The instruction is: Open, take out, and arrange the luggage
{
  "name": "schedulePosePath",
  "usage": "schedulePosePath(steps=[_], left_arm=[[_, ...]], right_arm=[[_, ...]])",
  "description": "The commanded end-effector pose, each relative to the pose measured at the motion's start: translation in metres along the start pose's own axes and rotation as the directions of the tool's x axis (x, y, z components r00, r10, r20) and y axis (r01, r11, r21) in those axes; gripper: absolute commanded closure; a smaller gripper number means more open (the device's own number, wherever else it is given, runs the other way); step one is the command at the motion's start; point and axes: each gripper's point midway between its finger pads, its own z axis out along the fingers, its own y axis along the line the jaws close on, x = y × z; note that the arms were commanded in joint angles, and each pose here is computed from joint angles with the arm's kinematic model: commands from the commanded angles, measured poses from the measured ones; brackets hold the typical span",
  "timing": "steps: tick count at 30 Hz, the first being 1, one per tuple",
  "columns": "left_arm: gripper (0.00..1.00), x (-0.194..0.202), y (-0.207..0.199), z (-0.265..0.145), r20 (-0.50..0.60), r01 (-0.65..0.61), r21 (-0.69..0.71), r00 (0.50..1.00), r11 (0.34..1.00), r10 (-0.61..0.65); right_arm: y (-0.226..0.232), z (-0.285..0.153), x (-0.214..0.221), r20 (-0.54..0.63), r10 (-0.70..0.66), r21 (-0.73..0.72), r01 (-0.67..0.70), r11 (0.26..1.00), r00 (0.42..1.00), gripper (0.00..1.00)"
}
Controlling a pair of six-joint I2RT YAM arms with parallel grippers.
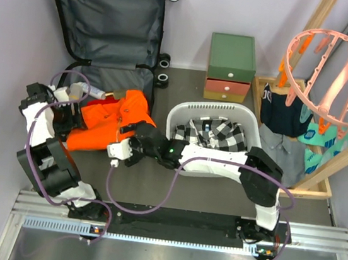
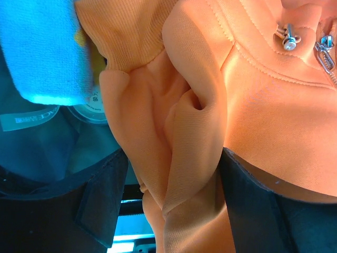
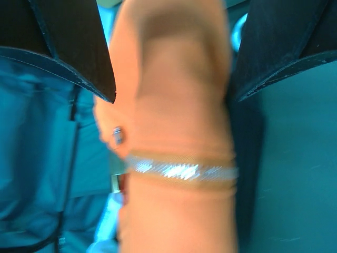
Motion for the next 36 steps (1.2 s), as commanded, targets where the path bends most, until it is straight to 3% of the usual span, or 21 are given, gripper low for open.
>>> schedulePosePath(steps=[1, 5, 8, 10, 15, 17, 18, 20, 27, 32, 36], left_arm=[[0.26, 0.013, -0.007, -0.003, -0.027, -0.003, 0.033, 1.000, 0.999, 0.004], [0.25, 0.016, -0.012, -0.004, -0.035, 0.000, 0.058, 0.999, 0.998, 0.002], [0.26, 0.019, -0.016, -0.003, -0.037, 0.000, 0.080, 0.999, 0.997, 0.003], [0.27, 0.022, -0.019, -0.002, -0.045, 0.004, 0.095, 0.999, 0.995, 0.000], [0.27, 0.031, -0.025, 0.002, -0.066, 0.014, 0.129, 0.998, 0.992, -0.006], [0.27, 0.033, -0.025, 0.001, -0.071, 0.014, 0.130, 0.997, 0.991, -0.005], [0.27, 0.033, -0.026, 0.001, -0.069, 0.012, 0.132, 0.998, 0.991, -0.003], [0.27, 0.031, -0.028, -0.001, -0.064, 0.017, 0.142, 0.998, 0.990, -0.007], [0.26, 0.019, -0.033, -0.014, -0.066, 0.008, 0.178, 0.998, 0.984, 0.004], [0.24, -0.030, -0.015, -0.040, 0.041, -0.052, 0.087, 0.998, 0.995, 0.048], [0.19, -0.032, -0.020, -0.037, 0.030, -0.030, 0.124, 0.999, 0.992, 0.027]], right_arm=[[-0.038, 0.014, -0.003, -0.059, -0.078, 0.101, 0.084, 0.991, 0.995, 0.11], [-0.038, 0.021, 0.020, -0.182, -0.088, 0.085, 0.105, 0.991, 0.979, 0.13], [-0.042, 0.016, 0.024, -0.211, -0.084, 0.069, 0.100, 0.993, 0.974, 0.24], [-0.040, 0.014, 0.020, -0.193, -0.084, 0.051, 0.096, 0.994, 0.978, 0.39], [-0.031, 0.018, 0.025, -0.212, -0.070, 0.000, 0.072, 0.997, 0.975, 0.51], [-0.032, 0.020, 0.030, -0.236, -0.055, -0.001, 0.056, 0.998, 0.970, 0.64], [-0.039, 0.020, 0.027, -0.236, -0.044, 0.011, 0.048, 0.999, 0.971, 0.82], [-0.046, 0.021, 0.024, -0.228, 0.019, 0.042, -0.009, 0.999, 0.973, 1.00], [-0.112, 0.009, -0.009, -0.081, 0.284, 0.177, -0.267, 0.947, 0.955, 1.00], [-0.136, 0.014, 0.005, -0.026, 0.432, 0.218, -0.417, 0.883, 0.901, 1.00], [-0.142, 0.015, 0.013, -0.008, 0.478, 0.222, -0.465, 0.857, 0.878, 1.00]])
